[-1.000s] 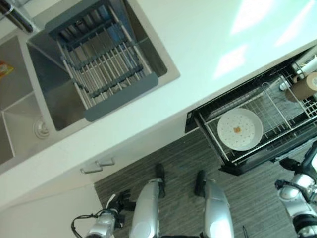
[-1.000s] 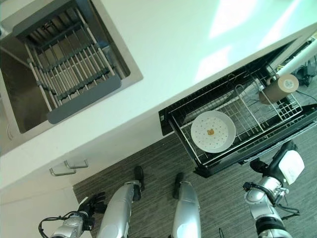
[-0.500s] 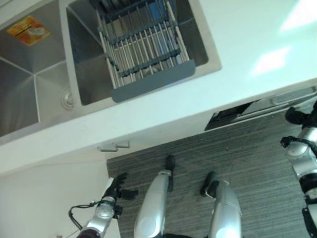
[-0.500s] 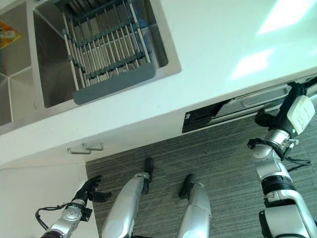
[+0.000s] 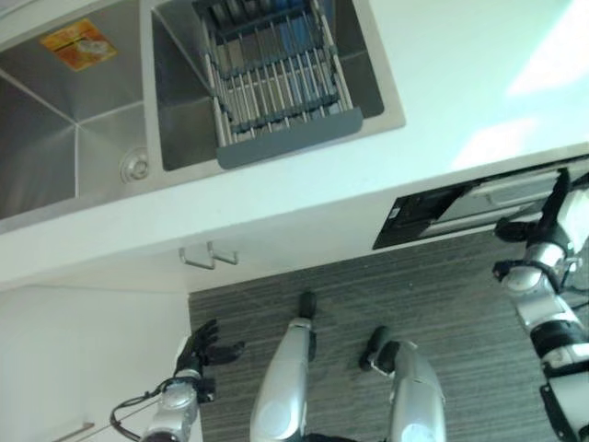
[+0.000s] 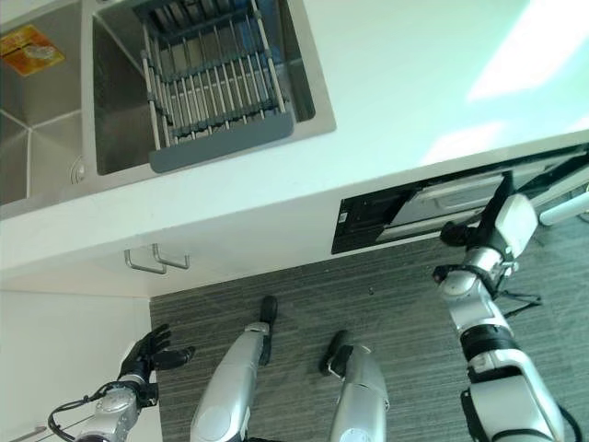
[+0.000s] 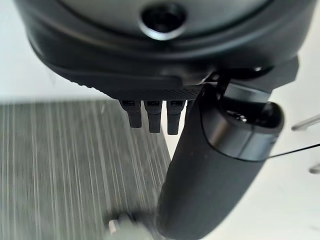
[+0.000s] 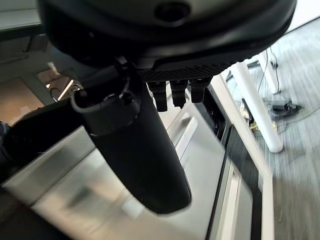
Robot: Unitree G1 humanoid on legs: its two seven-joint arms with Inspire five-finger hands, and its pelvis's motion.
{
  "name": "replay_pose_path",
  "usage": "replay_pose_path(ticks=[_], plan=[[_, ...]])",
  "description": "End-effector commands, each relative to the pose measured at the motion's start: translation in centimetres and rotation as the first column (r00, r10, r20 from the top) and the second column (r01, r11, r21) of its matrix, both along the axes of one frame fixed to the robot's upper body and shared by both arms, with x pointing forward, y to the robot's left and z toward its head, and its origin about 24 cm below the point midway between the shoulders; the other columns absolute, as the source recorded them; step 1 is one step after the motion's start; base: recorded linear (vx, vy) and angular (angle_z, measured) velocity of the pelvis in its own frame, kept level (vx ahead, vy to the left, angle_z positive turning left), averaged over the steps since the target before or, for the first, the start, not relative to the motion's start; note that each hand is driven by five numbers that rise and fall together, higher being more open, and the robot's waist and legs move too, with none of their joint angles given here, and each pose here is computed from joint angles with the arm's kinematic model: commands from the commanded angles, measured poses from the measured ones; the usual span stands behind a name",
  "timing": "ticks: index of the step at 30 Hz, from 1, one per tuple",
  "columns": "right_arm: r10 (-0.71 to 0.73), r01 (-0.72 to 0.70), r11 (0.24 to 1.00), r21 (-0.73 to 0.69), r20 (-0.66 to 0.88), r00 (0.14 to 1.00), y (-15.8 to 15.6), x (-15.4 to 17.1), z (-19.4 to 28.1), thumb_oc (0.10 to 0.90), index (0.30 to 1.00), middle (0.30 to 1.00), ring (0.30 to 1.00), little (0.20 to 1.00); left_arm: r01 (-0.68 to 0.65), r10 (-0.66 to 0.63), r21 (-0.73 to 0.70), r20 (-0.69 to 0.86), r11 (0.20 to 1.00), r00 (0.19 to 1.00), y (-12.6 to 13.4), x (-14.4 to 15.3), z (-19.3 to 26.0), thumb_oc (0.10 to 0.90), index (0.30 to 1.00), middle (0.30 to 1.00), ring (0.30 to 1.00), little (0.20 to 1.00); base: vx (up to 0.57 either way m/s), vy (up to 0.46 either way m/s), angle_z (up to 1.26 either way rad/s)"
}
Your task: Place the dishes in the dishwasher.
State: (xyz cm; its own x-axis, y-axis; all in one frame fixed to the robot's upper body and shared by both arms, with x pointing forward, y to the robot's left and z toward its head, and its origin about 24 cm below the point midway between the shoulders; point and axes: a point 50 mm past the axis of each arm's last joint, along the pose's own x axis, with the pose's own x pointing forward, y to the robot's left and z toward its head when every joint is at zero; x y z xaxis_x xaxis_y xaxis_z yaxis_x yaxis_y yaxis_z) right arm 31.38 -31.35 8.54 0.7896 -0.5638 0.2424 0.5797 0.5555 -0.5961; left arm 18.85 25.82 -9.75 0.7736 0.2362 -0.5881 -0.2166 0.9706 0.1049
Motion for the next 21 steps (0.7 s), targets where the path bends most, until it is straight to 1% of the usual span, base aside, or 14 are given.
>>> replay_pose_path(ticks=[1,2,3,6,10,15,19,21], plan=[[0.316,-0.365,0.907,0.208,0.234,0.919,6.9,2.8,3.4,0.800,0.900,0.900,0.900,0.900,0.029,-0.030,-0.104,-0.012,0.994,0.999,-0.3,-1.4,-0.4,0.800,0.900,0.900,0.900,0.900,0.05,-0.015,-0.07],[0.301,-0.343,0.890,0.301,0.179,0.937,6.7,1.6,0.6,0.800,0.900,0.900,0.900,0.900,0.020,-0.023,-0.136,-0.021,0.990,1.000,-0.8,-1.9,-0.8,0.800,0.900,0.900,0.900,0.900,0.10,-0.022,-0.14],[0.271,-0.294,0.871,0.394,0.113,0.956,6.2,-0.6,-3.0,0.800,0.900,0.900,0.900,0.900,0.015,-0.020,-0.162,-0.031,0.987,0.999,-1.4,-2.7,-1.3,0.800,0.900,0.900,0.900,0.900,0.13,-0.028,-0.01],[0.238,-0.196,0.851,0.487,-0.026,0.971,5.7,-4.1,-7.9,0.800,0.900,0.900,0.900,0.900,0.016,-0.021,-0.182,-0.028,0.983,0.999,-2.1,-3.5,-1.6,0.800,0.900,0.900,0.900,0.900,0.11,-0.023,0.06],[0.223,-0.119,0.849,0.515,-0.145,0.964,5.0,-7.1,-10.9,0.800,0.900,0.900,0.900,0.900,0.021,-0.026,-0.181,-0.025,0.983,0.999,-2.2,-3.1,-1.4,0.800,0.900,0.900,0.900,0.900,0.07,-0.019,-0.12],[0.211,0.001,0.833,0.554,-0.320,0.923,4.8,-11.3,-15.2,0.800,0.900,0.900,0.900,0.900,0.015,-0.037,-0.220,-0.095,0.975,0.995,-2.6,-3.6,-2.1,0.800,0.900,0.900,0.900,0.900,0.05,-0.019,-0.12],[0.211,0.083,0.819,0.568,-0.432,0.877,5.1,-13.8,-17.6,0.800,0.900,0.900,0.900,0.900,0.015,-0.055,-0.258,-0.149,0.966,0.987,-3.5,-4.2,-3.0,0.800,0.900,0.900,0.900,0.900,0.02,-0.003,-0.18],[0.213,0.094,0.818,0.567,-0.451,0.867,5.1,-14.2,-18.0,0.800,0.900,0.900,0.900,0.900,0.025,-0.068,-0.262,-0.157,0.965,0.985,-3.7,-4.3,-3.1,0.800,0.900,0.900,0.900,0.900,0.01,0.014,-0.21]])
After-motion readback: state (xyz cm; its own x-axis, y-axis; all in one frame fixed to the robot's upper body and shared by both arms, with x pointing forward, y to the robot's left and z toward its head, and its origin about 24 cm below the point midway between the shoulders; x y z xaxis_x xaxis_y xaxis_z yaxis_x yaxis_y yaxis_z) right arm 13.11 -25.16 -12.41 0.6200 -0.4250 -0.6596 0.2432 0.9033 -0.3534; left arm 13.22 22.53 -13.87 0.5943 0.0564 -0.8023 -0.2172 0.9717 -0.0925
